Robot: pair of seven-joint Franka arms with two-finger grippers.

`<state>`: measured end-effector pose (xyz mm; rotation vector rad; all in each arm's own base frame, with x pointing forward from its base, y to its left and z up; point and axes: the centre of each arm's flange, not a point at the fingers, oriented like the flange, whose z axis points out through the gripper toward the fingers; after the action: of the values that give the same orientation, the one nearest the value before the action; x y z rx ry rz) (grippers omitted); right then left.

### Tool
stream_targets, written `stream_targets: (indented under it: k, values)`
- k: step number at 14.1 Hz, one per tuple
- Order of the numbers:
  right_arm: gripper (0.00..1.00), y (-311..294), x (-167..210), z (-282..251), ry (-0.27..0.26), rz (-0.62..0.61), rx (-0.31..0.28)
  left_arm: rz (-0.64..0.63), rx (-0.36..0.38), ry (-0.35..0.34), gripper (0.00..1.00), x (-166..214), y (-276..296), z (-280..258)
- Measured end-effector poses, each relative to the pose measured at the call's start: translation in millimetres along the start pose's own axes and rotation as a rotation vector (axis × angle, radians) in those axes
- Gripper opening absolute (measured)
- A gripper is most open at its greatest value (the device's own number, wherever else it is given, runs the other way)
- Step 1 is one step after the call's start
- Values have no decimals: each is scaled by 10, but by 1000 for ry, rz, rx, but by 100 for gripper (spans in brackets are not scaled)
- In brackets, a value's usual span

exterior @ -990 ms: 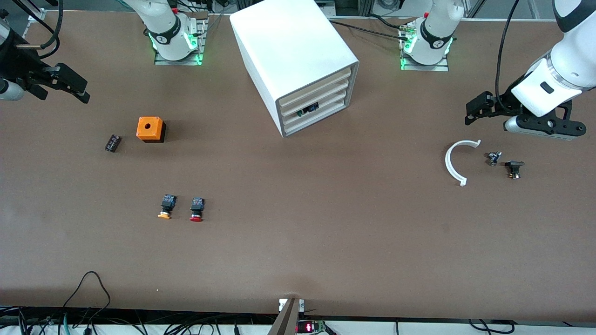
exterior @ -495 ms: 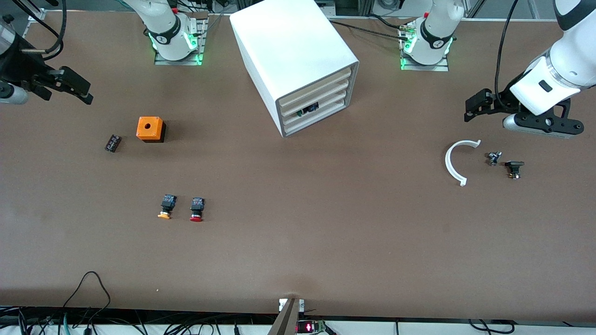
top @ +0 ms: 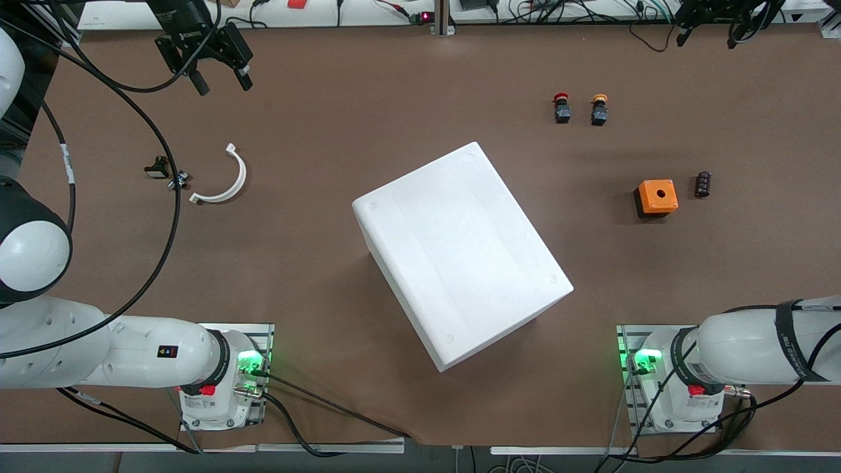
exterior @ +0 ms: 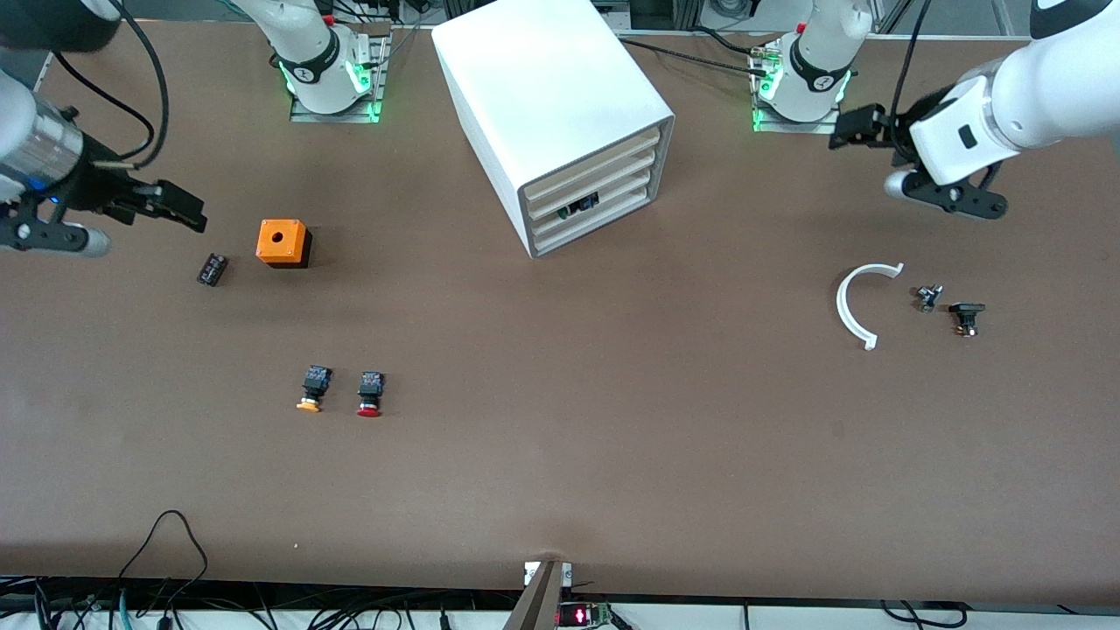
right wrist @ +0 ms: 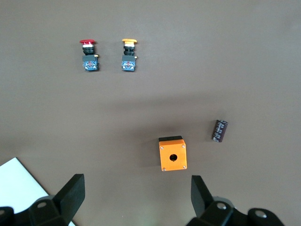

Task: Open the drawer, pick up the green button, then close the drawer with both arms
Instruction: 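Reach the left gripper toward the cabinet drawer handle while the right gripper lifts, then grasp the drawer handle with the left gripper while the right gripper hovers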

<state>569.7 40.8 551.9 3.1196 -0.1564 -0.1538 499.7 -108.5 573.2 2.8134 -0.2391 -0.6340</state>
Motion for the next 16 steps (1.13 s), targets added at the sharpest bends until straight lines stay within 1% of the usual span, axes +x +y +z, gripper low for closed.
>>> stream_targets:
  k: [1, 3, 4, 5, 7, 9, 10, 12, 13, 15, 16]
  values:
    - [100, -26, 102, 156, -9, -2, 1, 17, -41, -35, 100, 71, 65, 97]
    - [100, -65, 295, 464, -25, -2, 9, 48, -176, -110, 100, 403, 165, 403]
    - [100, -82, 388, 605, -26, 6, 16, 66, -226, -125, 100, 625, 168, 573]
    - [100, -101, 470, 733, -24, 18, 21, 101, -263, -121, 100, 839, 160, 739]
    - [100, -177, 606, 980, -23, 35, 27, 195, -341, -81, 100, 1220, 137, 1088]
    - [100, -351, 686, 1196, -26, 62, 28, 322, -417, -7, 100, 1514, 52, 1479]
    - [100, -489, 699, 1282, -27, 92, 26, 366, -485, 24, 100, 1603, 16, 1700]
    - [100, -838, 682, 1399, -18, 136, 24, 404, -660, 82, 100, 1651, -20, 2212]
    - [100, -1010, 657, 1454, -18, 176, 23, 425, -701, 108, 100, 1628, -54, 2476]
    - [100, -1216, 649, 1579, -17, 281, 23, 461, -748, 151, 100, 1547, -146, 2928]
    - [100, -1283, 654, 1654, -20, 303, 22, 467, -783, 169, 100, 1499, -166, 3121]
